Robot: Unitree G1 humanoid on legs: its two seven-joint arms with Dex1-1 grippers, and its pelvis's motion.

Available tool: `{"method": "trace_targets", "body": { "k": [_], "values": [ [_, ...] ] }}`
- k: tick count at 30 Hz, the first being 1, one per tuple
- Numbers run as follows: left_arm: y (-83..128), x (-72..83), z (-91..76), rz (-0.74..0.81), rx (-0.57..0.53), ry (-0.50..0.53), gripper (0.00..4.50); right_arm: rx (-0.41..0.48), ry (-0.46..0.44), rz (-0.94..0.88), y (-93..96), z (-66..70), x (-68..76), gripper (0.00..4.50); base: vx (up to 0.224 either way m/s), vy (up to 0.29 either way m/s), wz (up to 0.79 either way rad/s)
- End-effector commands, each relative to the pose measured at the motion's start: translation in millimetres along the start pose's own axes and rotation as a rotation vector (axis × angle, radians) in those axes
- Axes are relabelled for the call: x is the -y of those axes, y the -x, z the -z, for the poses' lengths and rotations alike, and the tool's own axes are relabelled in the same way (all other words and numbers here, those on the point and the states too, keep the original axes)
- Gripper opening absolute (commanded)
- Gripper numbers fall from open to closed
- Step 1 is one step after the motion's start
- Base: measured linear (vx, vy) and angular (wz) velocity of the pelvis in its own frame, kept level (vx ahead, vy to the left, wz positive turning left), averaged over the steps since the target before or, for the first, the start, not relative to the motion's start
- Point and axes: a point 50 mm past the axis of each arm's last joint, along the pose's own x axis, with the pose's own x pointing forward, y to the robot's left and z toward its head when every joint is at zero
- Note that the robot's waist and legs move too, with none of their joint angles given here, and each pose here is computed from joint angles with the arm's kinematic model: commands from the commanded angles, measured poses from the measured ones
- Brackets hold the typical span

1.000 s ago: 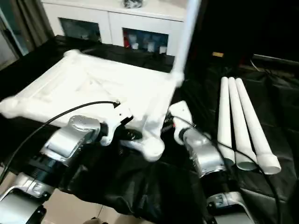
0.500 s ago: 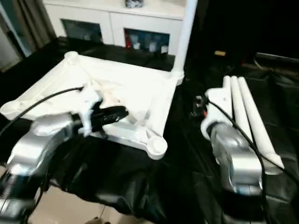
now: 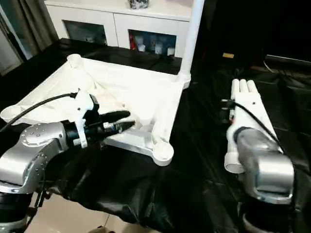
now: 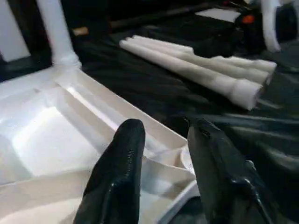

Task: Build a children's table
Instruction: Rotate table base, then pick table leg

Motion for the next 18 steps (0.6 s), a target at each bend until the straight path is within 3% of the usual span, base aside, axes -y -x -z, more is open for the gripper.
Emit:
{"method": "trace_targets", "body": {
  "k": [1, 8, 9, 18],
  "values": [
    [0, 3.4, 0.0, 0.022, -0.012, -0.005, 2.15, -0.022, -0.004, 0.017, -3.1, -0.5, 5.1, 2.76, 0.000, 0.000, 0.00],
    [-2, 1.9, 3.1, 0.008, -0.049, -0.029, 2.62, -0.144, 0.060, 0.081, -11.2, 7.3, 11.1, 3.30, 0.000, 0.000, 0.00],
    [-2, 1.9, 3.5, 0.010, -0.050, -0.030, 2.88, -0.146, 0.068, 0.073, -12.9, 8.0, 10.3, 3.37, 0.000, 0.000, 0.00],
    [-1, 1.0, 5.2, 0.003, -0.068, -0.043, 2.88, -0.219, -0.009, 0.005, -24.9, 19.6, 4.7, 3.37, 0.000, 0.000, 0.00]
  ]
}}
